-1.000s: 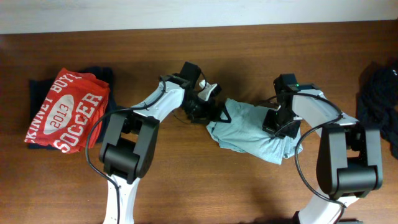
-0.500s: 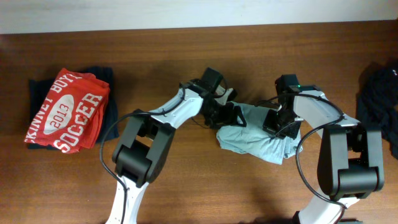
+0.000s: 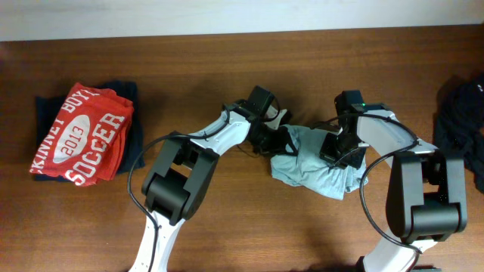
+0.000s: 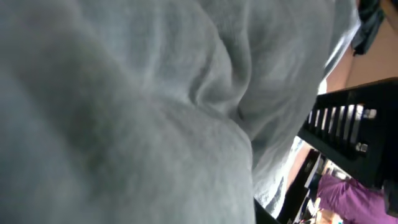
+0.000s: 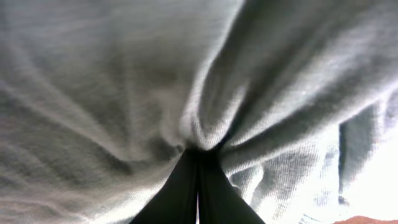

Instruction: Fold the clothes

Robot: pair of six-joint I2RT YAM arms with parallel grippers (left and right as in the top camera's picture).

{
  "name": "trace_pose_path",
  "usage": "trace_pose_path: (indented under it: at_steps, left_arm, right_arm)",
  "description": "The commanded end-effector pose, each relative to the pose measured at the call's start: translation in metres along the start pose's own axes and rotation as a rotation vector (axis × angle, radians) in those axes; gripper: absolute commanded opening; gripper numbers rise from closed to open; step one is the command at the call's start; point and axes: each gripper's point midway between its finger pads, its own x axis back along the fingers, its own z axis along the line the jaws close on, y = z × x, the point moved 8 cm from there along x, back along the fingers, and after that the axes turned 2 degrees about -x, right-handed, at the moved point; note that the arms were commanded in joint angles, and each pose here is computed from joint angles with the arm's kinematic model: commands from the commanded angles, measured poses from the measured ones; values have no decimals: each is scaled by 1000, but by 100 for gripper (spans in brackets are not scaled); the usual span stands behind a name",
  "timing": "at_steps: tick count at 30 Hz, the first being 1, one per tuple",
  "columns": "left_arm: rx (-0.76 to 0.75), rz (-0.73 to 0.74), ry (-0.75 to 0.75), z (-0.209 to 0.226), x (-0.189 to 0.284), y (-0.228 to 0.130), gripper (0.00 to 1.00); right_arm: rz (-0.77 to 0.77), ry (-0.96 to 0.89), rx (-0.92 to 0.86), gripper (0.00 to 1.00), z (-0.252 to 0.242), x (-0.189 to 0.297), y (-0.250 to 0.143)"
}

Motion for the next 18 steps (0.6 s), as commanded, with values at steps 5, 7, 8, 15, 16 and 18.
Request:
trace_pose_path:
  at_steps: [5, 7, 8, 15, 16, 18]
  left_arm:
    - [-135, 60, -132, -8, -16, -10, 8]
    - [-150, 65, -153, -10, -16, -10, 0]
    - [-156, 65, -166, -10, -15, -10, 0]
    - [-131, 33, -216, 3, 16, -1, 0]
    - [-127, 27, -212, 7, 22, 0, 1]
    - [-141, 5, -202, 11, 42, 1, 1]
  right_arm:
    - [46, 20, -10, 4, 0, -16, -5]
    - [46, 20, -10, 4, 0, -16, -5]
    - [47, 19, -10, 4, 0, -16, -5]
    - [11, 42, 98, 4, -2, -4, 3]
    - [-6, 51, 101, 4, -3, 1, 5]
    - [-55, 73, 109, 4, -4, 17, 8]
